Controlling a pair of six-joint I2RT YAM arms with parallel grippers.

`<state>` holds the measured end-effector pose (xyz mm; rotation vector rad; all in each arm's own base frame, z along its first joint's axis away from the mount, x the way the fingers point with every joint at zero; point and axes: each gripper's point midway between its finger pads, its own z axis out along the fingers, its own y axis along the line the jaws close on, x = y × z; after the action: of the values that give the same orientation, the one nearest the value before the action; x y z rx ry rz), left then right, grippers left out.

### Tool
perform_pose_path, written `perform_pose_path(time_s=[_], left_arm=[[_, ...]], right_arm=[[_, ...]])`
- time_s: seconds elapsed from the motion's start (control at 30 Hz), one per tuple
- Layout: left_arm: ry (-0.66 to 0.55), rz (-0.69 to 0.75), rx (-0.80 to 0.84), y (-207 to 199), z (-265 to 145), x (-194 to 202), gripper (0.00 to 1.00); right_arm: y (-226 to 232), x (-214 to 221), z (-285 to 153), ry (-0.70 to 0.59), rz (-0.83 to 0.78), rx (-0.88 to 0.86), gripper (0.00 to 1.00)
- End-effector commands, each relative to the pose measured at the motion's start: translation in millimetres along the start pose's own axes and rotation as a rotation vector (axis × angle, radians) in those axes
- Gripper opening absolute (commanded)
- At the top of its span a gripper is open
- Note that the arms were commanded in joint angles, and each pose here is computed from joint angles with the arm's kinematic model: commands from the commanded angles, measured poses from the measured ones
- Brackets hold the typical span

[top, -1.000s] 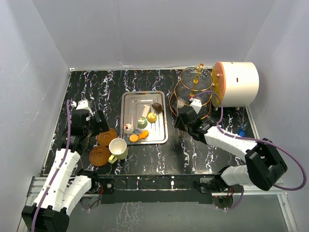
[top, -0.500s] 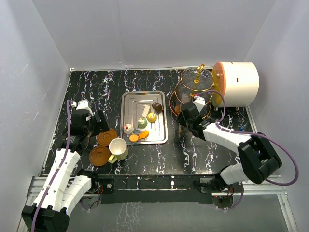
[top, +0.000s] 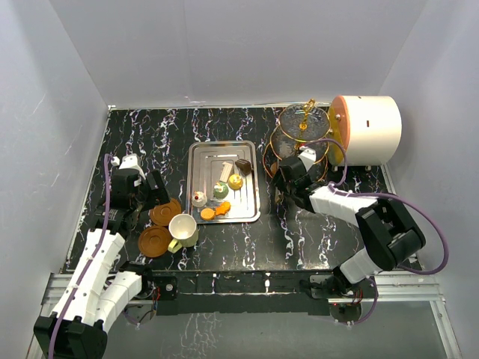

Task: Serve the afternoon tea
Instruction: Place the desert on the desert table.

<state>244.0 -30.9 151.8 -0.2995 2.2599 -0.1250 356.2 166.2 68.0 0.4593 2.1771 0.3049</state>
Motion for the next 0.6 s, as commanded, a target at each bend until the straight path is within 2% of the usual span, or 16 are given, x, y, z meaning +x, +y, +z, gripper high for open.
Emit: perform_pose_path(time_s=[0.0,0.23,0.57], left_arm=[[-0.005,0.009,0.017,-3.3,0.0,-1.3,0.99],[-0.002,0.01,0.016,-3.2,0.6,-0.7,0.99],[-0.004,0.01,0.018,-3.5,0.7,-1.2,0.99]], right_arm=[[33.9,-36.0,2.0,-0.09,0.066,-0.096,0.46],[31.9,-38.1,-11.7,-0.082,0.061,-0.115,0.55],[29.5,-24.7,-38.2,0.008,0.054,-0.162,0.54]])
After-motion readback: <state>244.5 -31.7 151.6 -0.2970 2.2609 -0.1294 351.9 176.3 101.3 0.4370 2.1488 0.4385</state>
